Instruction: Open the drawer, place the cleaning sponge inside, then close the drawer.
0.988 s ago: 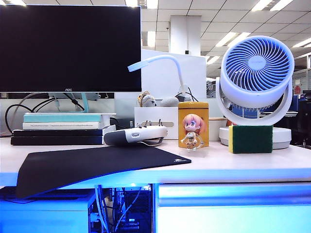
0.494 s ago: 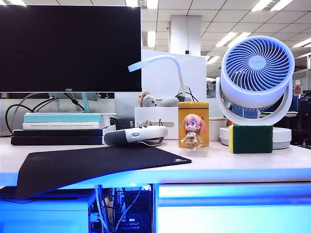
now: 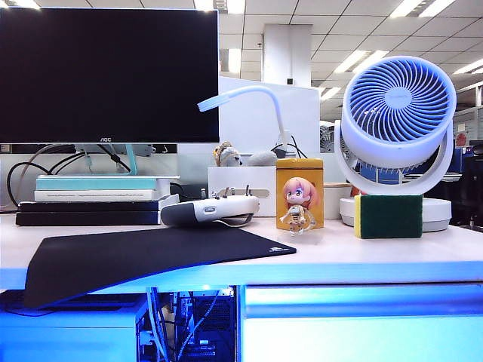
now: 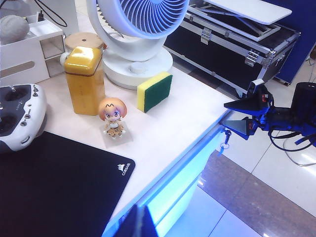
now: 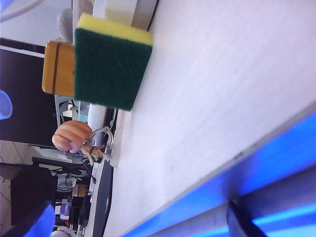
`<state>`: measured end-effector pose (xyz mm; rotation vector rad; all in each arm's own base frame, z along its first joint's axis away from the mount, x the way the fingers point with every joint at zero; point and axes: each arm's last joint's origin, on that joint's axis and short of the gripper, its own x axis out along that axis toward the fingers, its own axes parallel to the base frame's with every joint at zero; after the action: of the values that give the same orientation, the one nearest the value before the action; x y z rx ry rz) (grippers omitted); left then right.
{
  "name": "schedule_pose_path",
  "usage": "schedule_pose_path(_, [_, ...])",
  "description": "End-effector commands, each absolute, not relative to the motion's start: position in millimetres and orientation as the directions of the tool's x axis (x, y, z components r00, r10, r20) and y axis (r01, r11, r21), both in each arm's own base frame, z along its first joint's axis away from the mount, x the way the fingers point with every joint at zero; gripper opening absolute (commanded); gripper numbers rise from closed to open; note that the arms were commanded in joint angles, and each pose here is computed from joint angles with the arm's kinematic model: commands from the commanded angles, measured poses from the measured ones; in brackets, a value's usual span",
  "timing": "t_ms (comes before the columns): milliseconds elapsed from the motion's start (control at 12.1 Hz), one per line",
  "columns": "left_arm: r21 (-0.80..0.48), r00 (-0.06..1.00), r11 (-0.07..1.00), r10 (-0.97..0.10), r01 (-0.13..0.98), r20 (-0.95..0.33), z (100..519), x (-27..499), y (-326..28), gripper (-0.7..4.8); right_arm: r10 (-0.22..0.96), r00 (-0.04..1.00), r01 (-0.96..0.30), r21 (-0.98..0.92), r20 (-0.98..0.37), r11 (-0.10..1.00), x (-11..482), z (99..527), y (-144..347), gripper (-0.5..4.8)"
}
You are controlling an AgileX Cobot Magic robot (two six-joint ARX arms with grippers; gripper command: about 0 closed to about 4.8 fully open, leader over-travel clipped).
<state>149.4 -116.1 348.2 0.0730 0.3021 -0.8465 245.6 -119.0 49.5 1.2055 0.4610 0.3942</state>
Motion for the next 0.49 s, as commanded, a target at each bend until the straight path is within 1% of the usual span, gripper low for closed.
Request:
schedule_pose_path(82, [-0.05, 0.618, 0.656, -0.732, 0.753, -0.285, 350, 149, -116, -0.06, 0.489, 0.859, -0.01, 0.951, -0.15, 0.31, 242, 47, -120, 4.79])
schedule_pose_path(165, [-0.05, 0.618, 0.655, -0.732, 0.754, -0.285, 350, 149, -116, -0.06, 0.492, 0.857, -0.001, 0.954, -0.154, 0.3, 238, 45, -119, 4.79])
schedule_pose_path(329, [-0.05, 0.618, 0.655, -0.732, 0.754, -0.285, 350, 149, -116, -0.06, 0.451, 0.874, 0.043, 0.955, -0.178, 0.294, 223, 41, -122, 4.79])
schedule_pose_path(494, [-0.05, 0.618, 0.655, -0.732, 0.754, -0.285, 350, 149, -116, -0.06, 0.43, 0.885, 0.043, 0.949, -0.181, 0.312, 222, 41, -125, 4.79])
